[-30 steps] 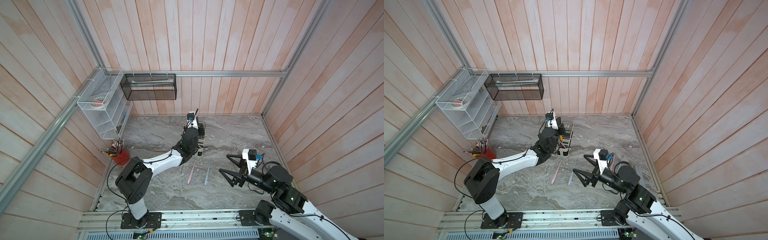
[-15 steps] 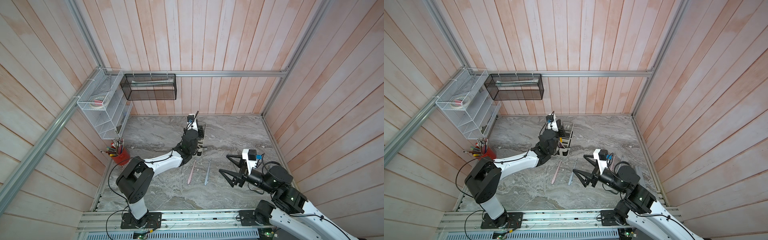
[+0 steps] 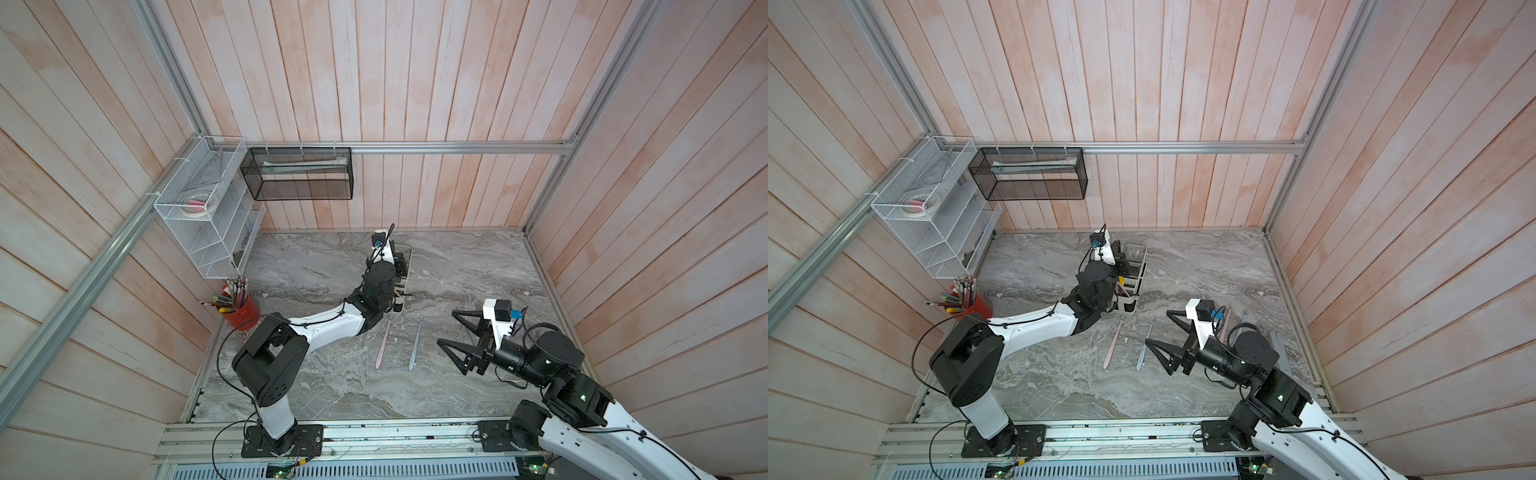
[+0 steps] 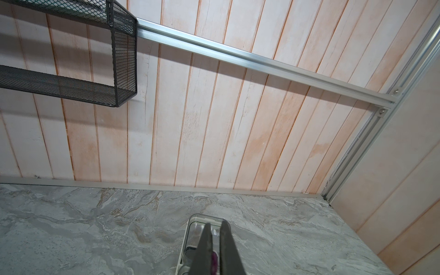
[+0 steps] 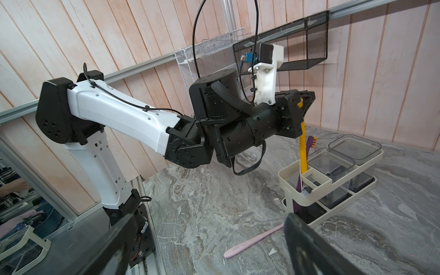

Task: Place the toothbrush into the toothbrush holder
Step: Place the toothbrush in the toothbrush holder.

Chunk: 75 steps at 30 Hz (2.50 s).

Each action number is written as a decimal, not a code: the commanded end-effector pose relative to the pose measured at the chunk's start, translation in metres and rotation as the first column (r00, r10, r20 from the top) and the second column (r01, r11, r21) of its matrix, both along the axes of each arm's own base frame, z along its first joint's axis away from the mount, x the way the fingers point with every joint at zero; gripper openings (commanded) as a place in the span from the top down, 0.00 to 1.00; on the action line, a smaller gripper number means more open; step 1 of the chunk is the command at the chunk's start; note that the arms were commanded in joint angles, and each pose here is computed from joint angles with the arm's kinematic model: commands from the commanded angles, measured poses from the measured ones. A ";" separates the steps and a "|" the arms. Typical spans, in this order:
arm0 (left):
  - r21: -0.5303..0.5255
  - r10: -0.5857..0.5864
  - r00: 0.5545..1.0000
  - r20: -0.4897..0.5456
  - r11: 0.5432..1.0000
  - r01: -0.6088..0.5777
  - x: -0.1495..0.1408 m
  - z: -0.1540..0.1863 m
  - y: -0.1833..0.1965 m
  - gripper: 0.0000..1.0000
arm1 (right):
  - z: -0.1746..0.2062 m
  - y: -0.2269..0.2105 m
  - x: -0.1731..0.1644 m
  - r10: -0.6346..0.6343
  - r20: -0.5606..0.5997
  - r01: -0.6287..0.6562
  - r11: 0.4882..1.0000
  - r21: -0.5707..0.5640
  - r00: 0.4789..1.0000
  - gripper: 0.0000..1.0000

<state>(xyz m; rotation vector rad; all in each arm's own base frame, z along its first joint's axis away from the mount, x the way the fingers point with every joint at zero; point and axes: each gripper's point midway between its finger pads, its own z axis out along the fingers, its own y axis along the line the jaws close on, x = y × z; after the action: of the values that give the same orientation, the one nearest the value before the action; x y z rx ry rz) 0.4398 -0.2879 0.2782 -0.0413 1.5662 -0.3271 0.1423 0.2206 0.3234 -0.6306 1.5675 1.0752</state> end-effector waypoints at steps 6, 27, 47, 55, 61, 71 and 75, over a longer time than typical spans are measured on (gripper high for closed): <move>0.057 -0.027 0.995 -0.097 0.998 0.033 0.001 -0.047 -0.008 0.88 | 0.003 0.001 -0.002 0.012 0.020 -0.012 1.000 0.014 1.000 0.02; 0.081 -0.042 0.989 -0.143 0.995 0.054 0.001 -0.065 -0.013 0.57 | 0.003 0.001 -0.004 0.021 0.016 -0.021 1.000 0.015 1.000 0.02; 0.051 -0.065 0.998 0.005 0.997 0.064 0.000 0.026 -0.016 0.18 | -0.001 -0.005 0.009 -0.061 -0.018 0.061 0.998 -0.007 0.998 0.02; 0.074 -0.056 0.993 0.100 0.996 0.049 -0.011 0.104 -0.004 0.08 | -0.001 -0.025 0.033 -0.242 -0.100 0.240 0.970 -0.038 0.965 0.02; 0.034 -0.020 1.000 0.012 0.999 0.019 -0.045 0.113 0.026 0.07 | -0.078 -0.061 0.084 -0.542 -0.326 0.427 0.828 -0.363 0.774 0.02; -0.031 0.065 0.920 -0.386 0.996 -0.084 -0.110 0.018 0.086 0.02 | -0.155 -0.159 0.135 -0.811 -0.436 0.556 0.584 -0.591 0.389 0.02; -0.006 0.101 0.864 -0.493 0.993 -0.119 -0.132 -0.022 0.100 0.01 | -0.159 -0.178 0.150 -0.883 -0.382 0.550 0.469 -0.691 0.273 0.02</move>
<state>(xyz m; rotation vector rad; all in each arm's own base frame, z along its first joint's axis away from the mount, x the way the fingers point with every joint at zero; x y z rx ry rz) 0.3271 -0.2056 0.2985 -0.1857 1.9156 -0.3345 0.2866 0.0631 0.1585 0.3350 2.4504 0.2856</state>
